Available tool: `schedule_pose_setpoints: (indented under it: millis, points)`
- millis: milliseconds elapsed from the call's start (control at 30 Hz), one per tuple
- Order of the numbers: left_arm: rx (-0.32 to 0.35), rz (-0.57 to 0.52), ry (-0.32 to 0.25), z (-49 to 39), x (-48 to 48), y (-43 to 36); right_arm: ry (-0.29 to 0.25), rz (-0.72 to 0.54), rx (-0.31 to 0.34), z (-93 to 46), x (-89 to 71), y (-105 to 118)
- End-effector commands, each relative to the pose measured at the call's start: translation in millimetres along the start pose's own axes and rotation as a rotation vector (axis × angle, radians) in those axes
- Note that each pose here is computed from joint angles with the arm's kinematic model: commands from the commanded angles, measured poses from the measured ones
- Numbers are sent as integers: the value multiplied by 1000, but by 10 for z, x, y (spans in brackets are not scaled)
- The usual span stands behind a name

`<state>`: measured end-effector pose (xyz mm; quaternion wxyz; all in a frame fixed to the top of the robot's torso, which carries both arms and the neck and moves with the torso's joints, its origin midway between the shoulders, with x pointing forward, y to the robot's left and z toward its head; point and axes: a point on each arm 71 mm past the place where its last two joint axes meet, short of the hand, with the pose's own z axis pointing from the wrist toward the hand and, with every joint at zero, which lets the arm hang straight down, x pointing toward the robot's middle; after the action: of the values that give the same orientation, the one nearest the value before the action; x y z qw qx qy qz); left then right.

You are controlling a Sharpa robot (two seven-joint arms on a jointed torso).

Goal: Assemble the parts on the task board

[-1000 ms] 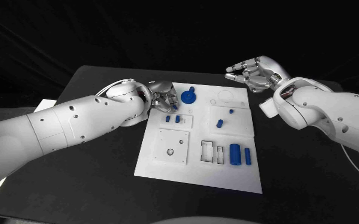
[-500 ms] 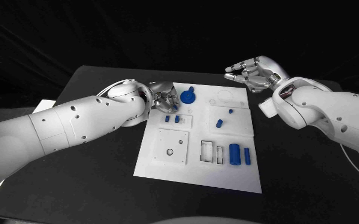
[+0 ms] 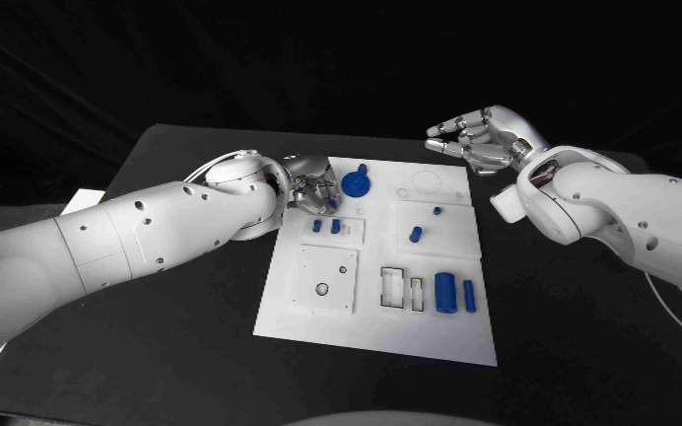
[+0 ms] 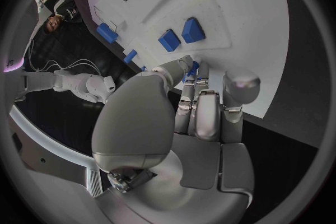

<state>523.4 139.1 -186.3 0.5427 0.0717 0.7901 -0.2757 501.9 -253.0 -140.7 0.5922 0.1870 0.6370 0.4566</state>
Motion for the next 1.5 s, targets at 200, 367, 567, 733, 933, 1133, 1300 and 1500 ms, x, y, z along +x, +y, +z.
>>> schedule_pose_setpoints:
  millis: [200, 367, 567, 733, 933, 1133, 1300, 1500]
  points:
    - [-27, 10, 55, -4, 65, 28, 12, 1, -7, 2, 11, 3]
    - [-31, 7, 43, -11, 54, 43, 11, 1, -5, 1, 7, -1]
    - [-35, 5, 31, -18, 42, 59, 11, 0, -4, 1, 5, -5]
    - [-39, 3, 23, -24, 33, 78, 11, 0, -1, 2, 3, -13]
    - [-43, -1, 13, -59, 15, 126, 28, -12, 33, 2, -9, -67]
    - [-42, -51, -26, -165, -75, 252, 97, -117, 104, -6, -44, -202]
    - [-25, -223, -117, -287, -224, 421, 151, -274, 118, -23, -61, -262]
    - [50, -639, -283, -496, -417, 657, 218, -535, 82, -63, 28, -248]
